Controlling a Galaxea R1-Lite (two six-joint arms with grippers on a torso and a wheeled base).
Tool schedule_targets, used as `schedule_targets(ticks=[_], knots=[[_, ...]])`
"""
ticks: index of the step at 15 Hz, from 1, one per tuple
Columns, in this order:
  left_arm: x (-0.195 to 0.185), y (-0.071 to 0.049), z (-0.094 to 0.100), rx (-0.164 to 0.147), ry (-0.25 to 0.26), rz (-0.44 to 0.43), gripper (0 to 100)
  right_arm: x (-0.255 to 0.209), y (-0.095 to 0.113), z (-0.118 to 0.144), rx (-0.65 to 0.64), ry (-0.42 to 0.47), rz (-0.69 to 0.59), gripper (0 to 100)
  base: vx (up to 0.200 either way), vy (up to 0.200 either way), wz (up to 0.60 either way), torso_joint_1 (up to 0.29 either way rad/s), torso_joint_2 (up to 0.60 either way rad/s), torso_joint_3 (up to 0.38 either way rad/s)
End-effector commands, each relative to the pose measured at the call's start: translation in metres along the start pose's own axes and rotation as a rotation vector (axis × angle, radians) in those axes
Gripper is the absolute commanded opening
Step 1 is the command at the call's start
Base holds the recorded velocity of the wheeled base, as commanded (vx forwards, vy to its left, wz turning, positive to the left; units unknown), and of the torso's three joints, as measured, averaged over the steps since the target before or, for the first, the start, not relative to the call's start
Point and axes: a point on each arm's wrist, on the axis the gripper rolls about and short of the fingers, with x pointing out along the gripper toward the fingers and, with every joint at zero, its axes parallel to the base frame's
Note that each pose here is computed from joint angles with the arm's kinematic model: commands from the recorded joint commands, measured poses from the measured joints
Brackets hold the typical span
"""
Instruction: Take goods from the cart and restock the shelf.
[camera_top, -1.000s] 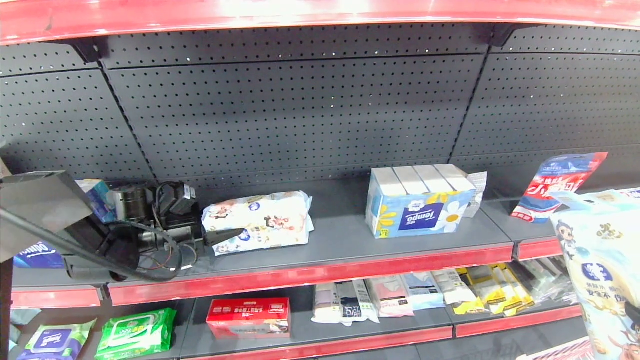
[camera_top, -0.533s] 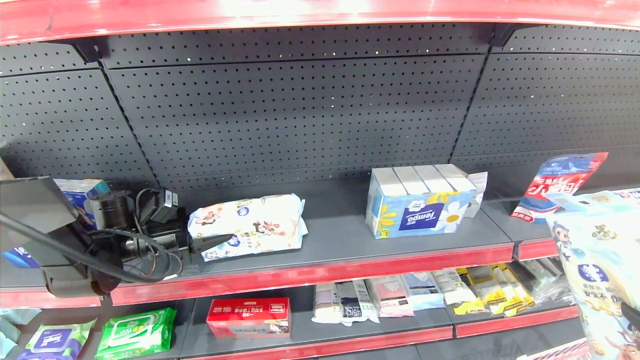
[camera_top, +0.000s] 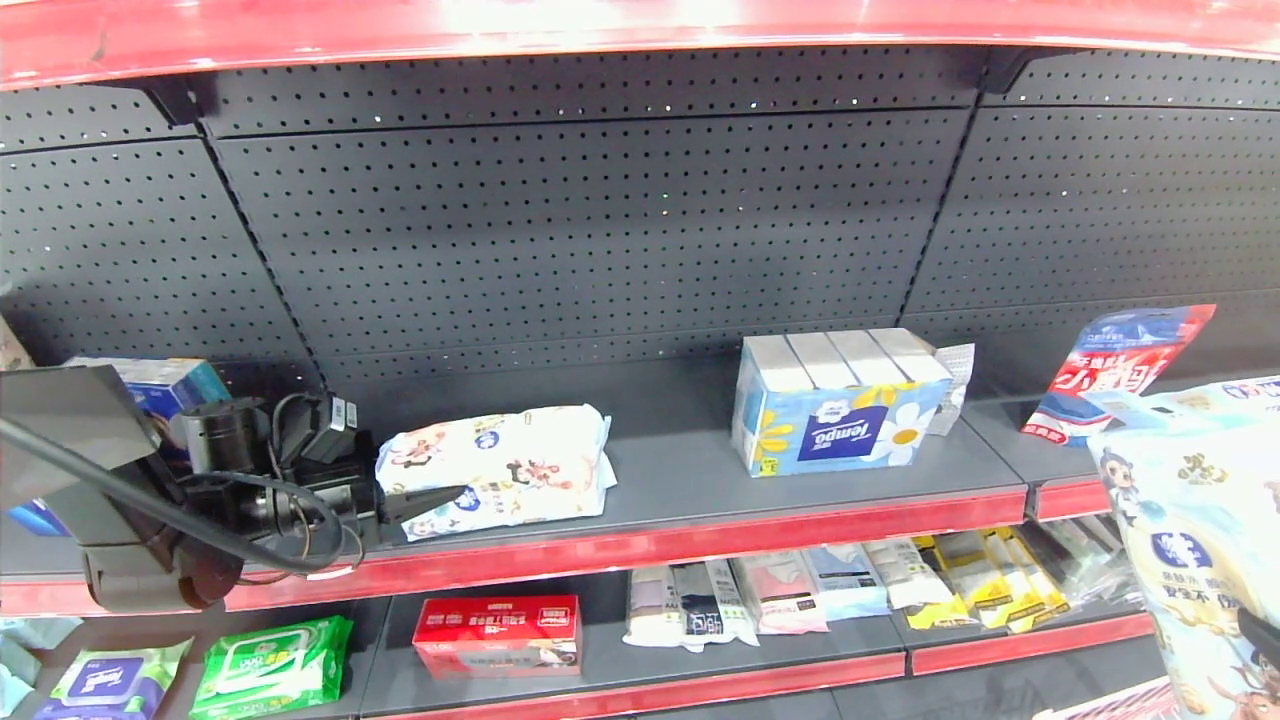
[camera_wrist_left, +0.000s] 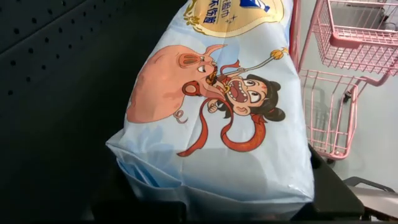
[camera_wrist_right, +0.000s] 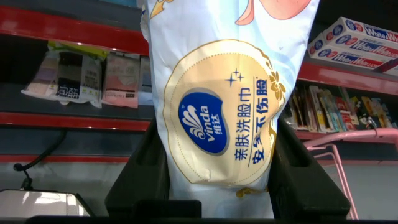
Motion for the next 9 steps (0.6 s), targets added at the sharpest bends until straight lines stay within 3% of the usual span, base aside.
schedule_targets(ticks=[1, 4, 8, 9], knots=[[0.0019, 0.0023, -0.0077, -0.001, 0.000, 0.003, 0, 0.0004, 0.0000, 0.0000, 0.000, 0.002, 0.001, 0, 0.000, 0.000, 0.00, 0.000, 0.00, 0.000], [0.0012, -0.0012, -0.0081, -0.007, -0.001, 0.012, 0, 0.0007, 0.0000, 0.0000, 0.000, 0.004, 0.001, 0, 0.000, 0.000, 0.00, 0.000, 0.00, 0.000], [0.0019, 0.0023, -0.0048, 0.024, -0.015, 0.011, 0, 0.0026, 0.0002, 0.0000, -0.003, 0.015, 0.005, 0, 0.000, 0.000, 0.00, 0.000, 0.00, 0.000], [0.0018, 0.0019, -0.0050, 0.020, -0.016, 0.008, 0, 0.0030, 0.0001, 0.0004, -0.003, 0.017, 0.006, 0, 0.000, 0.000, 0.00, 0.000, 0.00, 0.000]])
